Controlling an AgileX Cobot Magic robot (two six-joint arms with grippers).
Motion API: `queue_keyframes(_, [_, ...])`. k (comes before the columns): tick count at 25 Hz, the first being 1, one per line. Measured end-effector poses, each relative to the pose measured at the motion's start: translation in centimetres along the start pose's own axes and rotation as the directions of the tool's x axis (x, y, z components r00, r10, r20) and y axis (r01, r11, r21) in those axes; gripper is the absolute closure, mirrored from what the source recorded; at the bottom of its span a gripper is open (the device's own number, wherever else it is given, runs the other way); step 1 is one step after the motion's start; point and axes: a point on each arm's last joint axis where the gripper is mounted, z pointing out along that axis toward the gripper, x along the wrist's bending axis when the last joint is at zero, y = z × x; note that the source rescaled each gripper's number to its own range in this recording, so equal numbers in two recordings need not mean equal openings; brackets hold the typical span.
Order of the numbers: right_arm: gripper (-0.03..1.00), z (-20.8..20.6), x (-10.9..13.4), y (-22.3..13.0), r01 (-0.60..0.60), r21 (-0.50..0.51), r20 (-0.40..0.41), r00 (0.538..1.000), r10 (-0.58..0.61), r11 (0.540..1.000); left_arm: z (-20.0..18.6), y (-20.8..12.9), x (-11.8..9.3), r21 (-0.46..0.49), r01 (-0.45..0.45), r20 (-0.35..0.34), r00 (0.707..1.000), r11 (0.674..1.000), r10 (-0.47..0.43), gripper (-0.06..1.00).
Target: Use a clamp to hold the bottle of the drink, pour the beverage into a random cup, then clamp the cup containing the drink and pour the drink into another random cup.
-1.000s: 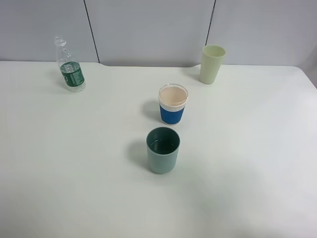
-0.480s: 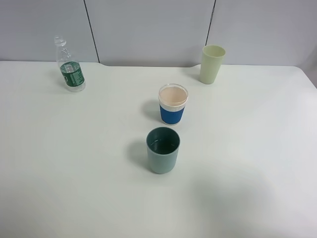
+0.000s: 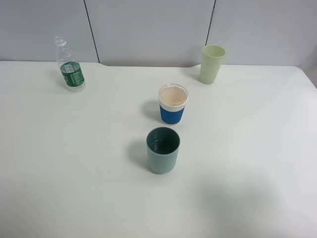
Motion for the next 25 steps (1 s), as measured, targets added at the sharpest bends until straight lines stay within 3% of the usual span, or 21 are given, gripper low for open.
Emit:
queue_keyframes(19, [-0.03, 0.0, 0.0, 0.0, -0.001, 0.0, -0.001, 1.0, 0.001, 1.0, 0.0, 0.0, -0.04, 0.0, 0.003, 0.005, 1.0, 1.0, -0.003, -0.06])
queue_keyframes(25, [-0.03, -0.06, -0.04, -0.03, 0.028, -0.008, -0.057, 0.998, -0.029, 1.0, 0.0, 0.0, -0.04, 0.0, 0.003, 0.005, 1.0, 1.0, -0.003, -0.06])
